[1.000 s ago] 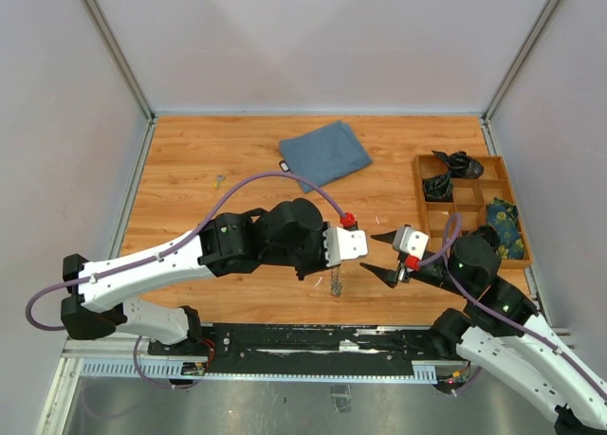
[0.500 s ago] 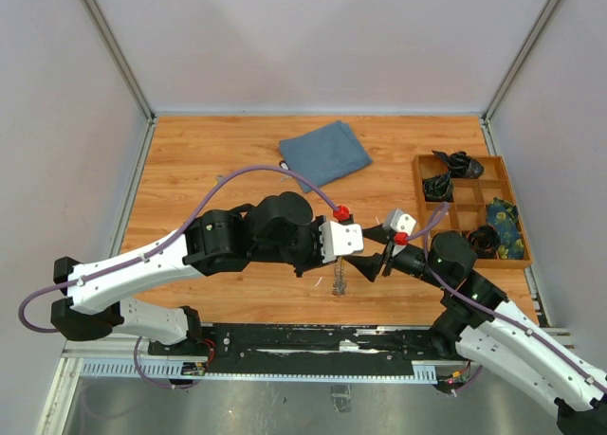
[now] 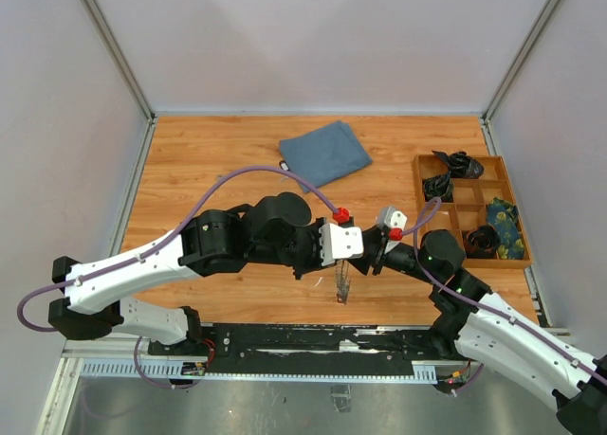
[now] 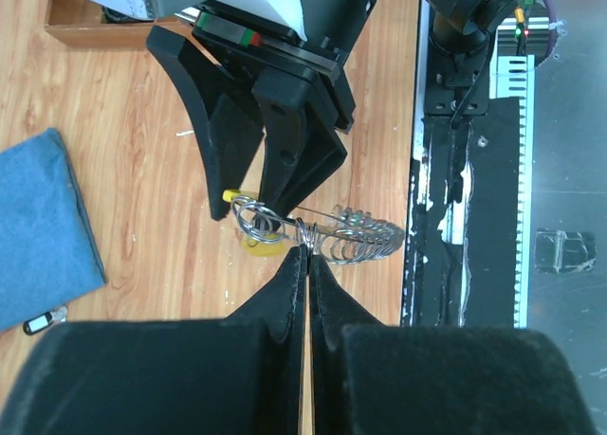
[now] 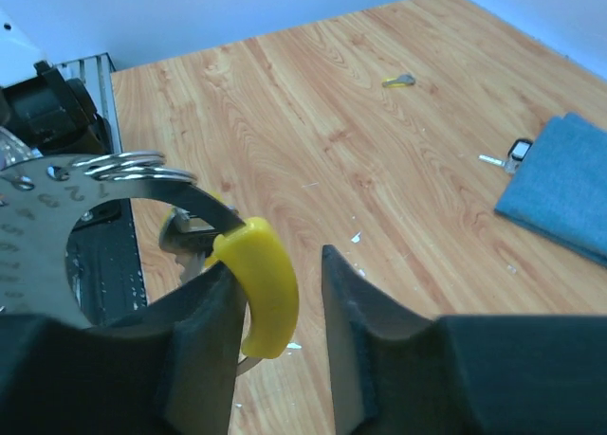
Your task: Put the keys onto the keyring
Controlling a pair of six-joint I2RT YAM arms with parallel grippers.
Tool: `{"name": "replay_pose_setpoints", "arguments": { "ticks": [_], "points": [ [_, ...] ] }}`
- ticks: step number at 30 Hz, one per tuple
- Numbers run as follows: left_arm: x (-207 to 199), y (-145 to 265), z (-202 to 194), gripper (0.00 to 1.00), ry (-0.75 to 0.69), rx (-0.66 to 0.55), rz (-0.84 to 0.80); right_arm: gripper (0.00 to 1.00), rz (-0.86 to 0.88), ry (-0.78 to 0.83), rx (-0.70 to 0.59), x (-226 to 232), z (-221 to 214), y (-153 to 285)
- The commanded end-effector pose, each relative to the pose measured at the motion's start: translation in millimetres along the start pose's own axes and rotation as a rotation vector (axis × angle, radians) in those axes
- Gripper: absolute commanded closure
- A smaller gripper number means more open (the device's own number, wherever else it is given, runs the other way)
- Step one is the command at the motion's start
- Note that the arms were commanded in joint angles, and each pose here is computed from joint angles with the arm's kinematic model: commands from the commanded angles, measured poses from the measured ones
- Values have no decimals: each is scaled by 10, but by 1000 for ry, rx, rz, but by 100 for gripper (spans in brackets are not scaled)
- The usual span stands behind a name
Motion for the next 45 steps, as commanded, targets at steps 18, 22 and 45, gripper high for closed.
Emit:
{"name": "replay_pose_setpoints", "arguments": {
  "ticks": [18, 22, 45],
  "points": [
    [-147, 359, 282, 65, 56, -216, -71, 91, -118, 653, -75, -380, 911, 89],
    [-145, 460, 301, 63, 98, -292, -51, 89, -86, 857, -160, -333, 1098, 151],
    [-210, 573, 352, 68, 271, -590, -72, 88, 23, 964, -376, -54, 1440, 338]
  ]
}}
Point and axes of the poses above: each gripper's point midway between its finger pads, its own y axis back along the fingers, its own x axis along the line the jaws close on, z = x × y, the point moved 6 cm from there along y, back along the fingers, and after that the axes turned 7 degrees about y, right-handed, at the moved point
